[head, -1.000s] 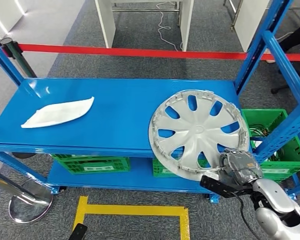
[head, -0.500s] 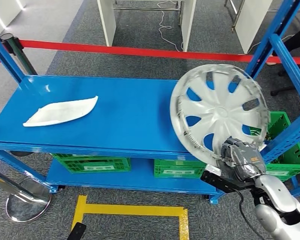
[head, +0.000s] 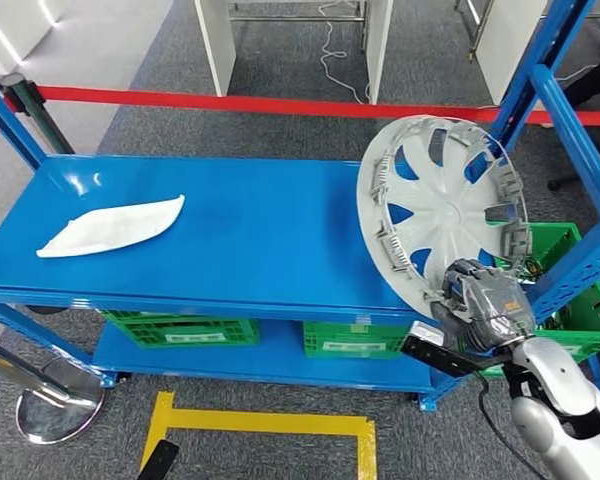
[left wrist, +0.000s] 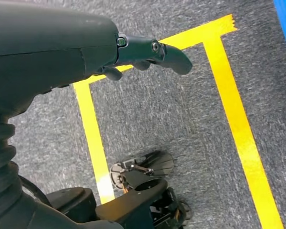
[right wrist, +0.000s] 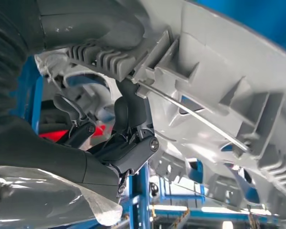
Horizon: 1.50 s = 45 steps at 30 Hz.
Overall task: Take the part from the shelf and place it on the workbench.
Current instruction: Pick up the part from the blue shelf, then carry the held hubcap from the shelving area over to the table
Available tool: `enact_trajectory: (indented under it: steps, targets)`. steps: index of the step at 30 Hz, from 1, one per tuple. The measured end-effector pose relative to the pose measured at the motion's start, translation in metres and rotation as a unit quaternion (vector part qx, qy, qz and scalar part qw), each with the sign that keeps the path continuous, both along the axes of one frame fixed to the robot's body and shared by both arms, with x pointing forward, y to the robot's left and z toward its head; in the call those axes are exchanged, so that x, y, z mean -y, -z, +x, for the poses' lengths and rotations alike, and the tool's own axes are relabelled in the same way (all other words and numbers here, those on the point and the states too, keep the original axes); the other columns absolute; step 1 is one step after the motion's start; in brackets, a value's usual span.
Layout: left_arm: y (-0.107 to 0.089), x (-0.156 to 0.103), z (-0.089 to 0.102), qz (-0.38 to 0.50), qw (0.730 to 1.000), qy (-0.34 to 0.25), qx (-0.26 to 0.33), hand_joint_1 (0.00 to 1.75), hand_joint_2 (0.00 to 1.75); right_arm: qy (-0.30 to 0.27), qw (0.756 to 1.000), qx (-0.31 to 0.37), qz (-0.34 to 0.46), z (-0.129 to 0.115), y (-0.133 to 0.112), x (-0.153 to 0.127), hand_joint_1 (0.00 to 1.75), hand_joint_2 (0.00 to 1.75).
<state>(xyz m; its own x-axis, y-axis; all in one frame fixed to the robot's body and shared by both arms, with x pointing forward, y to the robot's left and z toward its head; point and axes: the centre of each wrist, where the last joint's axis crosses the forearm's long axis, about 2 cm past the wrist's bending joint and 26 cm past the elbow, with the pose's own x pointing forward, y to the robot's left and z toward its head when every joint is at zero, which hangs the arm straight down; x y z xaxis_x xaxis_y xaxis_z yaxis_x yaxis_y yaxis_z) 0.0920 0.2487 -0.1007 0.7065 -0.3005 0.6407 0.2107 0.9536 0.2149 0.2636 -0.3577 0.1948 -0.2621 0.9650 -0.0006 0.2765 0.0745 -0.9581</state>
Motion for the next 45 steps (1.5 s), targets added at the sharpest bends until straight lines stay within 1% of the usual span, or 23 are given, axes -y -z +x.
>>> enact_trajectory:
  steps: [8,17,27,30,40,45]
  targets:
    - [-0.001,0.001,0.002,0.004,1.000,0.008,-0.004,0.00,1.75,-0.023,0.999,0.022,-0.023,0.008,-0.006,-0.007,1.75,1.75]
    - [-0.003,0.005,0.010,0.010,1.000,0.011,-0.002,0.00,1.75,-0.060,0.993,0.084,-0.048,0.023,-0.023,-0.019,1.75,1.75]
    - [-0.003,0.008,0.011,0.010,1.000,0.018,-0.003,0.00,1.75,-0.086,0.990,0.093,-0.055,0.030,-0.030,-0.028,1.75,1.75]
    - [-0.004,0.008,0.012,0.013,1.000,0.021,-0.005,0.00,1.75,-0.098,0.988,0.100,-0.061,0.036,-0.036,-0.035,1.75,1.75]
    - [-0.004,0.008,0.015,0.016,1.000,0.013,-0.019,0.00,1.75,-0.157,0.979,0.104,-0.083,0.061,-0.070,-0.066,1.75,1.75]
    - [-0.004,0.009,0.016,0.020,1.000,0.013,-0.018,0.00,1.75,-0.172,0.974,0.114,-0.094,0.063,-0.076,-0.079,1.75,1.75]
